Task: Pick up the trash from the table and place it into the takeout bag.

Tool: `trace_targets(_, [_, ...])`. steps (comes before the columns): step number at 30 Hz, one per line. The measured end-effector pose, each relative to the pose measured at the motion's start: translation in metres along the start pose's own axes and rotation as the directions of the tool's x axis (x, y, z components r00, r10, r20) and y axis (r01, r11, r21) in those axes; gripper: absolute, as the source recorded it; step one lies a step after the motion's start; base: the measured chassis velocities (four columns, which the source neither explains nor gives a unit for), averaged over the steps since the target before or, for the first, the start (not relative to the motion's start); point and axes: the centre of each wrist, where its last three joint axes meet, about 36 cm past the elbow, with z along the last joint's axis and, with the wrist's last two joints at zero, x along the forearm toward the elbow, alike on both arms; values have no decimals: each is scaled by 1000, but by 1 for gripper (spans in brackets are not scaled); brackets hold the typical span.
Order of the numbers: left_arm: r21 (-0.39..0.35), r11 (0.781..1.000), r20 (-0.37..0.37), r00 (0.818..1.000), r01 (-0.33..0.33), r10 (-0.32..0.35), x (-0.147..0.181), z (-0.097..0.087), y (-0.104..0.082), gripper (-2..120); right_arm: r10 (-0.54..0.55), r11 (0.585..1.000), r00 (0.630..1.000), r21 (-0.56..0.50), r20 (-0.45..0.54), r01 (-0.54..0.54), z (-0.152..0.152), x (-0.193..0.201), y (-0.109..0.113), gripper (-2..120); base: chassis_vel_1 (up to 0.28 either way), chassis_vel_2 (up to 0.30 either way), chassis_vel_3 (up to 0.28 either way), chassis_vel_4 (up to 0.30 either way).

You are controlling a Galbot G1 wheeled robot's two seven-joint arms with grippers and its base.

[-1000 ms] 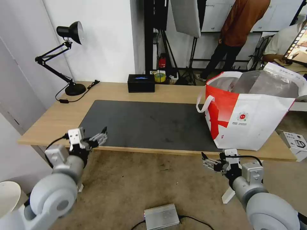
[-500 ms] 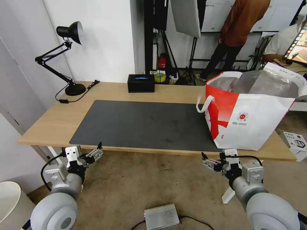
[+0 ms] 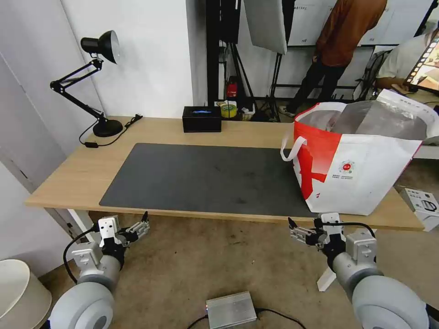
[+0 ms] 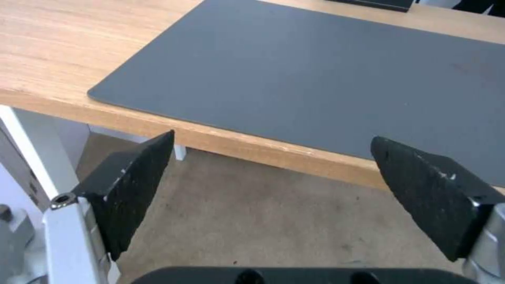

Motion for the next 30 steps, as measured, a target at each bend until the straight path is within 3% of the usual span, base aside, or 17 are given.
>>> trace_targets(30, [1, 1000, -1, 1000, -2, 2, 0, -1, 0, 100, 0, 1000, 1000, 0, 0, 0, 0, 0, 0, 100, 0, 0, 0, 0])
